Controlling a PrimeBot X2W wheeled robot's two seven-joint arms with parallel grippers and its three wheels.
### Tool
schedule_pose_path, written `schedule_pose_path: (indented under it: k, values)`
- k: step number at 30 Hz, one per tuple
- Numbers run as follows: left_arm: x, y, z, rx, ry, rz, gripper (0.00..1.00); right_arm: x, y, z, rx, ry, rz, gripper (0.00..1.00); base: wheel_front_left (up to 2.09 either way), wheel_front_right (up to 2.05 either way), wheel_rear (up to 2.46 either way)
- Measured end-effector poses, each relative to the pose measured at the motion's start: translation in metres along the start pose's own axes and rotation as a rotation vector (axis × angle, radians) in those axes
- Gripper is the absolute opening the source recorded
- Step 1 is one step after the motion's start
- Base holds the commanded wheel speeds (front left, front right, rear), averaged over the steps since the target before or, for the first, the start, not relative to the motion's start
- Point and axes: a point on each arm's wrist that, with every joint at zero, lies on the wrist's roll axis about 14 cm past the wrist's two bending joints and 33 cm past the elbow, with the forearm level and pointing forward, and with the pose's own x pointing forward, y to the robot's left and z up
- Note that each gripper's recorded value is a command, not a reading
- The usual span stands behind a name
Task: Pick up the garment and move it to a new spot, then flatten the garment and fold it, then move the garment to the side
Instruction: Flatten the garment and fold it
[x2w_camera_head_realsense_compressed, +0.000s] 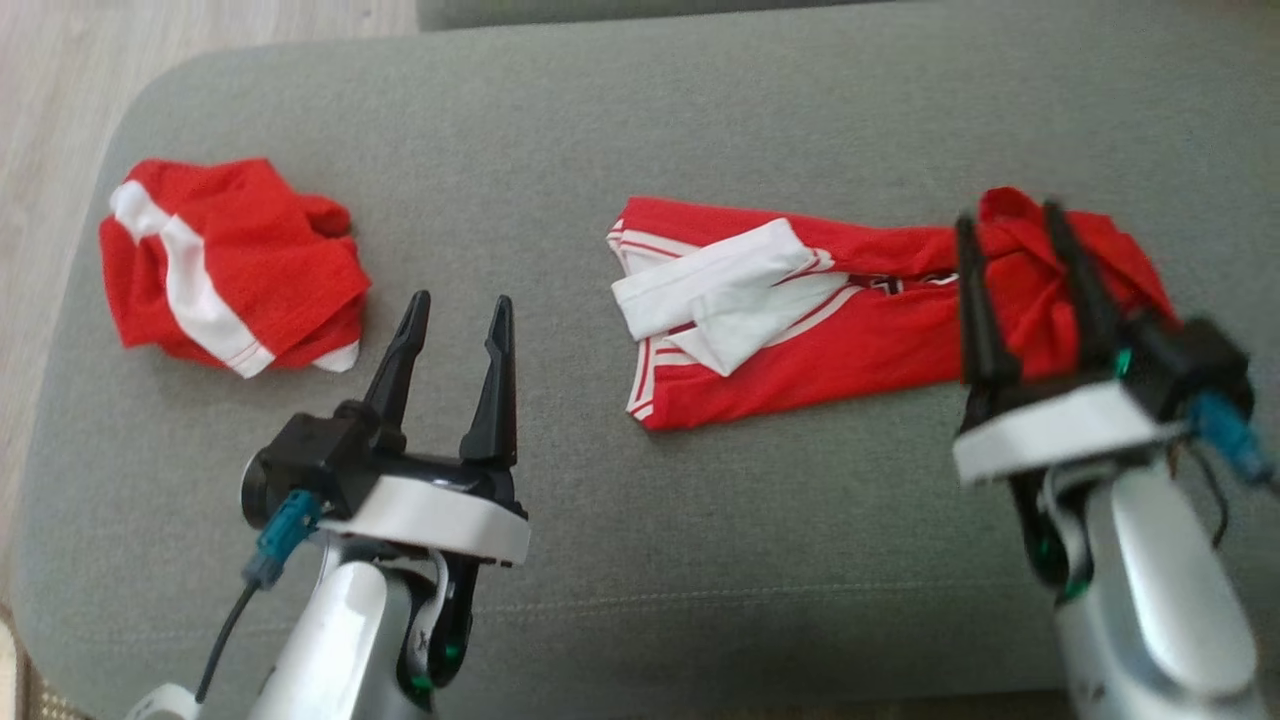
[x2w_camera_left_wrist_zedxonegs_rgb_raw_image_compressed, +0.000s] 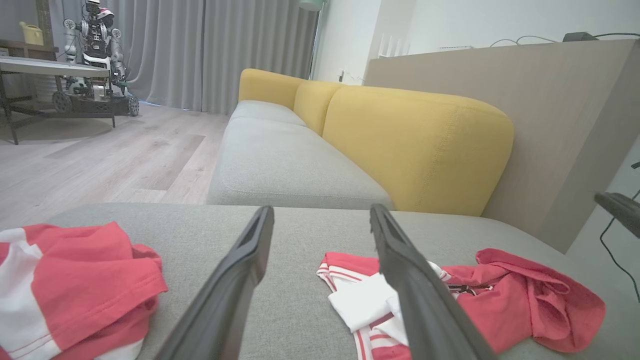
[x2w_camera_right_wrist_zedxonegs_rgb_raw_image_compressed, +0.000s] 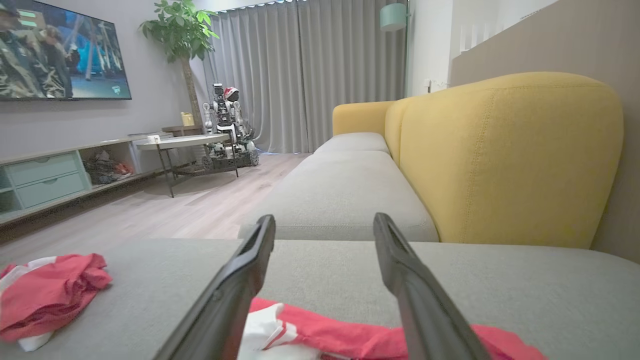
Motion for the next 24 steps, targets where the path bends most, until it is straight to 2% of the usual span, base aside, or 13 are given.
schedule_pose_path:
  k: [3, 6, 13, 24]
  values:
    - [-0.003, -0.004, -0.002, -0.012, 0.006, -0.007, 1.00, -0.021, 0.004, 0.000, 0.004, 0.005, 0.004, 1.00, 0.00, 0.00, 0.00]
    - [-0.006, -0.006, -0.013, -0.021, 0.040, -0.004, 1.00, -0.046, -0.004, -0.015, 0.023, 0.057, -0.033, 1.00, 0.00, 0.00, 0.00]
    - [0.002, -0.012, -0.042, -0.018, 0.119, -0.032, 1.00, -0.051, -0.013, -0.012, 0.038, 0.048, -0.064, 1.00, 0.00, 0.00, 0.00]
    - [0.079, -0.077, -0.110, 0.082, 0.255, -0.351, 1.00, -0.048, -0.042, -0.028, 0.038, 0.082, -0.140, 1.00, 0.00, 0.00, 0.00]
